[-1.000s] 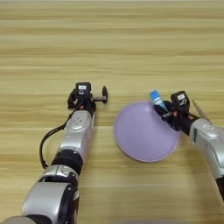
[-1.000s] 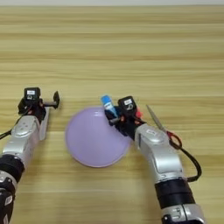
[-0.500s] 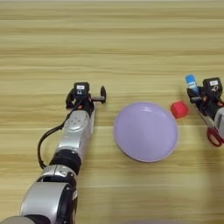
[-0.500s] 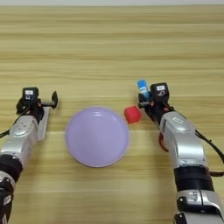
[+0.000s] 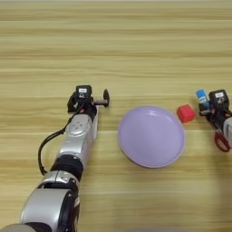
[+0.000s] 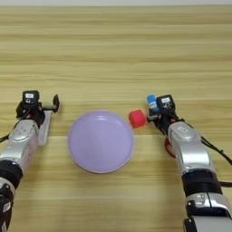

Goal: Move the objects on the table

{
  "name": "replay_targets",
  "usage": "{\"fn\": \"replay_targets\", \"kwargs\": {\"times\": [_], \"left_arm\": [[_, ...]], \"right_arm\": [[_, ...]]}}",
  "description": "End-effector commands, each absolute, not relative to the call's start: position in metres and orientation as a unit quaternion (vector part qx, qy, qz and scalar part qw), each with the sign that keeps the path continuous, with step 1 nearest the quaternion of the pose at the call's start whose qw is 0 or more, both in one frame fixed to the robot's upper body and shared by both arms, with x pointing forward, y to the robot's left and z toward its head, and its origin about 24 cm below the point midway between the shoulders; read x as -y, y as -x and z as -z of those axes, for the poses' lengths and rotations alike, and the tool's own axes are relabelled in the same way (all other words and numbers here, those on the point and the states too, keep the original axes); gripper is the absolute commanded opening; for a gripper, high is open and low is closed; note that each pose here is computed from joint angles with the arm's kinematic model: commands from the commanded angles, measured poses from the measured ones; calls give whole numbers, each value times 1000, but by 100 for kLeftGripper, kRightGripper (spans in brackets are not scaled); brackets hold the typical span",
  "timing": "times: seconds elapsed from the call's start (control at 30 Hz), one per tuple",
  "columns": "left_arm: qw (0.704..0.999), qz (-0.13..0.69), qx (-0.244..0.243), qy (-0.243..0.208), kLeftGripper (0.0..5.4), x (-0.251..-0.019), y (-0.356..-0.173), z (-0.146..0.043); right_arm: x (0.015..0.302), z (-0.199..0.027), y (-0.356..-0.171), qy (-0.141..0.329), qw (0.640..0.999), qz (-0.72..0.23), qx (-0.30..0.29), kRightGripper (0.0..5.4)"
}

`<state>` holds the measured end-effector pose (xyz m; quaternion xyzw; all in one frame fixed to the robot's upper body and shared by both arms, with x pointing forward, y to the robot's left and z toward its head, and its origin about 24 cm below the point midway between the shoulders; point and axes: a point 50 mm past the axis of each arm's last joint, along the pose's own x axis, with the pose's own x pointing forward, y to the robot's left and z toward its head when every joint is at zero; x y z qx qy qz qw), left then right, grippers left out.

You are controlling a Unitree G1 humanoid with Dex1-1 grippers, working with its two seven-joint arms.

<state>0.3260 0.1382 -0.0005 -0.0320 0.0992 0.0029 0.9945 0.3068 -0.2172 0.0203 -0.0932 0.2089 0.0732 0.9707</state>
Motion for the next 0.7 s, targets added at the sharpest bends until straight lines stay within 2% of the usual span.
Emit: {"fn": "replay_targets", "kwargs": {"times": [0.03,0.5,0.53,0.7], "left_arm": [[994,-3,-107,30,540,-139,-324,4],[994,-2,-107,30,540,-138,-324,4],[994,-2,-107,30,540,-138,-324,4],[994,-2,-108,30,540,-138,-324,4]], "right_arm": [[218,-21,-311,112,968,-79,-211,140],[216,-11,-311,125,961,-88,-232,140],[217,-11,-311,127,960,-87,-233,169],[216,-10,-311,127,960,-87,-233,212]]}}
